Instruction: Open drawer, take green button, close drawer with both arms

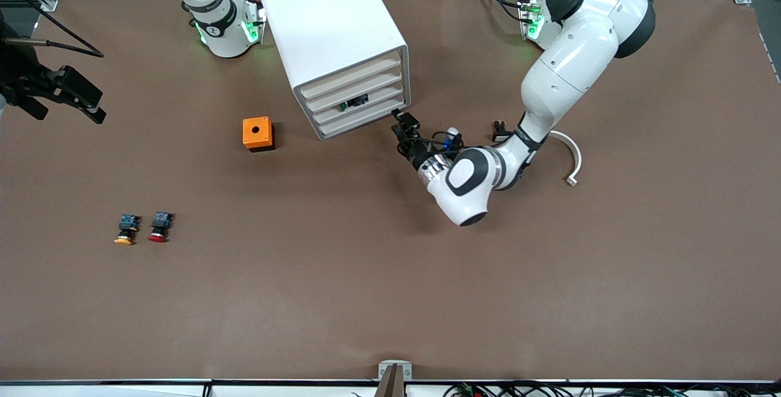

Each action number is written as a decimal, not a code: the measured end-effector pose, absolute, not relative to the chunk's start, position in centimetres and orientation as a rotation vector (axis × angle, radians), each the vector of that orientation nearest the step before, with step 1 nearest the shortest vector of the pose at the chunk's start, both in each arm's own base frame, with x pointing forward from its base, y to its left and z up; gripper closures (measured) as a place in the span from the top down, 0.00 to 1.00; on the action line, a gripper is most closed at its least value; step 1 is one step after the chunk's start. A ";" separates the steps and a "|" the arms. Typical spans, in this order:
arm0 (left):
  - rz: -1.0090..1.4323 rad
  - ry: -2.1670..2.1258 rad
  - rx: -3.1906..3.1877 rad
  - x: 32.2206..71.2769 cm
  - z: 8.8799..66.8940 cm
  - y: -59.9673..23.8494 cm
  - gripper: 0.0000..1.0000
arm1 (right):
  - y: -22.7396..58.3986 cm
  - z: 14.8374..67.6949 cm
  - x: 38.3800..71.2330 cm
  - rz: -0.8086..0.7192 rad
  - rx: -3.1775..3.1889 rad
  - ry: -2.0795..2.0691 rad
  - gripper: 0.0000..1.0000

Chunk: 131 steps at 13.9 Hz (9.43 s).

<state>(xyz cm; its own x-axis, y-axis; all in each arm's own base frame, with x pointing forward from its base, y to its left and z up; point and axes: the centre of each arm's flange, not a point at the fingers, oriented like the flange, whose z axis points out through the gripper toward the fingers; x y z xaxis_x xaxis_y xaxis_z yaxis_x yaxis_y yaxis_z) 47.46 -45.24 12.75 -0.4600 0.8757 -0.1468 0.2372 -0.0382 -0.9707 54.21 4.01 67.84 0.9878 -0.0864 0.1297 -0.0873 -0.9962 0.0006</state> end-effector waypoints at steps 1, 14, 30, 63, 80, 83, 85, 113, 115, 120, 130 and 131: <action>1.526 -1.690 -1.179 46.7 12.6 -45.8 0.63 | 4.0 67.8 54.2 0.204 3.126 -0.137 1.00; 1.447 -1.564 -1.181 40.2 10.8 -48.8 0.54 | 4.0 67.8 54.2 0.204 3.126 -0.136 1.00; 1.440 -1.549 -1.191 39.2 10.8 -49.6 0.11 | 4.1 67.8 54.2 0.203 3.126 -0.134 1.00; 1.632 -1.834 -1.945 62.2 16.5 -30.2 1.00 | 33.4 49.9 50.0 0.012 2.881 -1.390 1.00; 0.821 -1.357 -2.885 66.7 27.8 -29.9 1.00 | 46.0 32.2 40.2 0.213 2.800 -1.453 1.00; 0.761 -1.299 -2.951 66.9 28.2 -30.3 1.00 | 46.5 31.7 40.4 0.210 2.805 -1.491 1.00; 0.722 -1.253 -2.981 67.0 28.3 -30.3 1.00 | 47.0 31.5 40.5 0.208 2.806 -1.506 1.00; 0.046 -0.824 -3.067 64.0 31.3 -39.9 1.00 | 39.9 37.1 49.0 0.208 2.958 -1.141 0.43; 0.030 -0.799 -3.056 63.6 31.0 -40.4 1.00 | 36.3 38.8 51.4 0.221 3.001 -1.026 0.43; 0.051 -0.703 -3.058 60.6 29.8 -43.9 1.00 | 25.0 38.3 57.4 0.138 3.107 -0.624 0.43; 0.167 -0.478 -3.132 52.4 25.5 -51.7 1.00 | 3.5 33.2 62.4 0.198 3.133 -0.207 0.43; 0.188 -0.456 -3.138 51.5 25.3 -52.4 1.00 | 2.4 31.8 62.1 0.228 3.134 -0.178 0.43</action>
